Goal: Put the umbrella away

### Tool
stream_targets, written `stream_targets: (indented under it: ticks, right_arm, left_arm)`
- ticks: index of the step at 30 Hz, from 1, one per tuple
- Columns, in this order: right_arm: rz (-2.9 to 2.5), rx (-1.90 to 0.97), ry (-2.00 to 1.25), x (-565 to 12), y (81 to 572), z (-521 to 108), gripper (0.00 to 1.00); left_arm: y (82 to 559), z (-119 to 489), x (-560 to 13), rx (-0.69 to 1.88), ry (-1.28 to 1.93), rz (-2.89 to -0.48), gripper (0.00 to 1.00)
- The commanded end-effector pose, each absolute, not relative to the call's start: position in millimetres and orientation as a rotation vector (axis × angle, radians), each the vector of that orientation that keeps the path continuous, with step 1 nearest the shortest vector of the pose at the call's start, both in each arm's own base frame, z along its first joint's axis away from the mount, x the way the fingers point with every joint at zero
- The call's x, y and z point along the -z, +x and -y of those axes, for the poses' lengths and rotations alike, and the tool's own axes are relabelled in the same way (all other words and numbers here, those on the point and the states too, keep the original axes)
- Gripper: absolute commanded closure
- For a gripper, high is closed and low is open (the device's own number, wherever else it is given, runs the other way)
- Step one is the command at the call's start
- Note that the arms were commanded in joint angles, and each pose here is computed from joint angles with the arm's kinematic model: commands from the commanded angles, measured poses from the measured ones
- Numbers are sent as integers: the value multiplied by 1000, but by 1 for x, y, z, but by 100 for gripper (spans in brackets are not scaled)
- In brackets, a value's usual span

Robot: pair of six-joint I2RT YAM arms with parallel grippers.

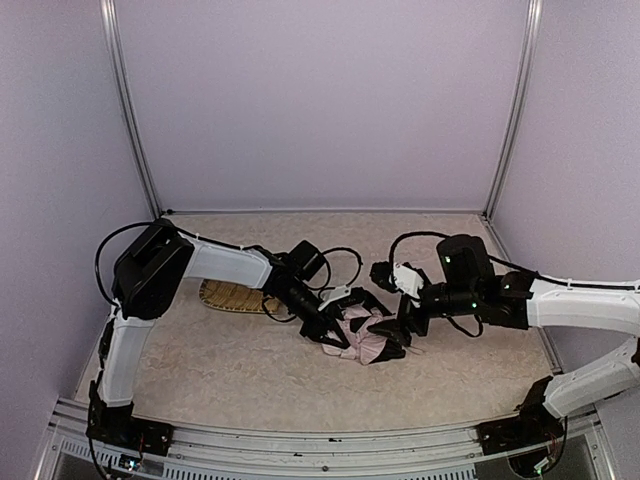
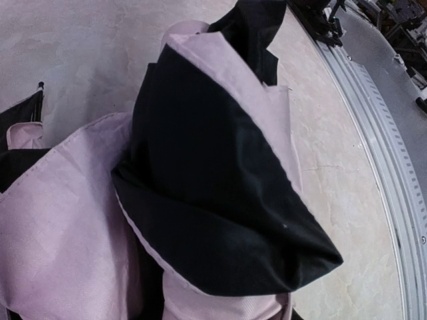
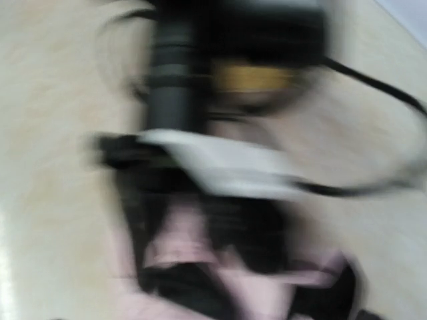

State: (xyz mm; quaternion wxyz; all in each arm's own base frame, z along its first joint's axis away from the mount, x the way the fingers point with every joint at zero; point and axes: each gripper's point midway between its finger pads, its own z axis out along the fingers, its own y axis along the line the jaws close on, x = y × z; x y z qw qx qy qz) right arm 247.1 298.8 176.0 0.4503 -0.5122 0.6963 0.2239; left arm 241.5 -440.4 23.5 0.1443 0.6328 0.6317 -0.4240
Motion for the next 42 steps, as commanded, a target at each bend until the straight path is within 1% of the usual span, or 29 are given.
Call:
stream_targets:
  ticks: [1, 7, 12, 14, 19, 21, 22, 23, 25, 26, 27, 28, 29, 31, 32, 34, 35, 37, 39, 42]
  right_arm:
    - [-1517, -314, -1524, -155, 219, -307, 0]
    - [-1576, -134, -1803, -96, 207, -319, 0]
    - [-1661, -29, -1929, -53, 211, -314, 1]
    - [-1691, 46, -1938, -40, 219, -309, 3]
    - [-1749, 122, -1987, -15, 225, -304, 10]
    - [-1778, 137, -2017, -5, 223, -301, 16]
    - [-1793, 135, -2031, -1, 222, -300, 22]
    - [-1810, 131, -2047, 4, 219, -298, 29]
    - [-1839, 131, -2065, 10, 217, -296, 46]
    - [-1855, 135, -2072, 13, 216, -294, 55]
    - [-1866, 139, -2075, 15, 215, -293, 62]
    - [-1880, 141, -2081, 16, 214, -290, 67]
    - [-1888, 137, -2081, 16, 213, -289, 72]
    - [-1898, 120, -2079, 16, 210, -289, 80]
    - [-1900, 113, -2078, 16, 209, -289, 84]
    - [-1907, 106, -2067, 14, 208, -288, 90]
    - [-1911, 102, -2058, 13, 209, -288, 92]
    - [-1906, 83, -2030, 7, 210, -292, 99]
    - [-1887, 56, -1990, -4, 212, -299, 100]
    - [-1843, -9, -1907, -29, 218, -310, 100]
  left_arm:
    - [171, 364, 73, 1226, 1926, -2449, 100]
    - [169, 363, 74, 1238, 1923, -2466, 100]
    - [168, 362, 73, 1249, 1929, -2469, 100]
    - [167, 362, 73, 1254, 1937, -2466, 100]
    - [165, 362, 72, 1270, 1951, -2457, 100]
    - [164, 362, 72, 1276, 1952, -2453, 100]
    - [165, 362, 71, 1280, 1955, -2446, 100]
    - [165, 363, 70, 1284, 1955, -2441, 100]
    - [168, 367, 66, 1293, 1943, -2414, 100]
    - [174, 370, 63, 1280, 1921, -2399, 98]
    - [181, 373, 59, 1259, 1889, -2387, 92]
    - [189, 374, 56, 1234, 1854, -2371, 75]
    - [196, 377, 49, 1214, 1829, -2339, 64]
    - [209, 382, 32, 1168, 1800, -2255, 50]
    - [214, 384, 24, 1138, 1786, -2214, 39]
    - [225, 389, 6, 1072, 1761, -2128, 6]
    - [232, 390, -2, 1029, 1735, -2097, 2]
    - [249, 389, -20, 917, 1659, -2044, 1]
    - [275, 387, -47, 774, 1537, -1957, 1]
    - [309, 370, -110, 543, 1310, -1807, 1]
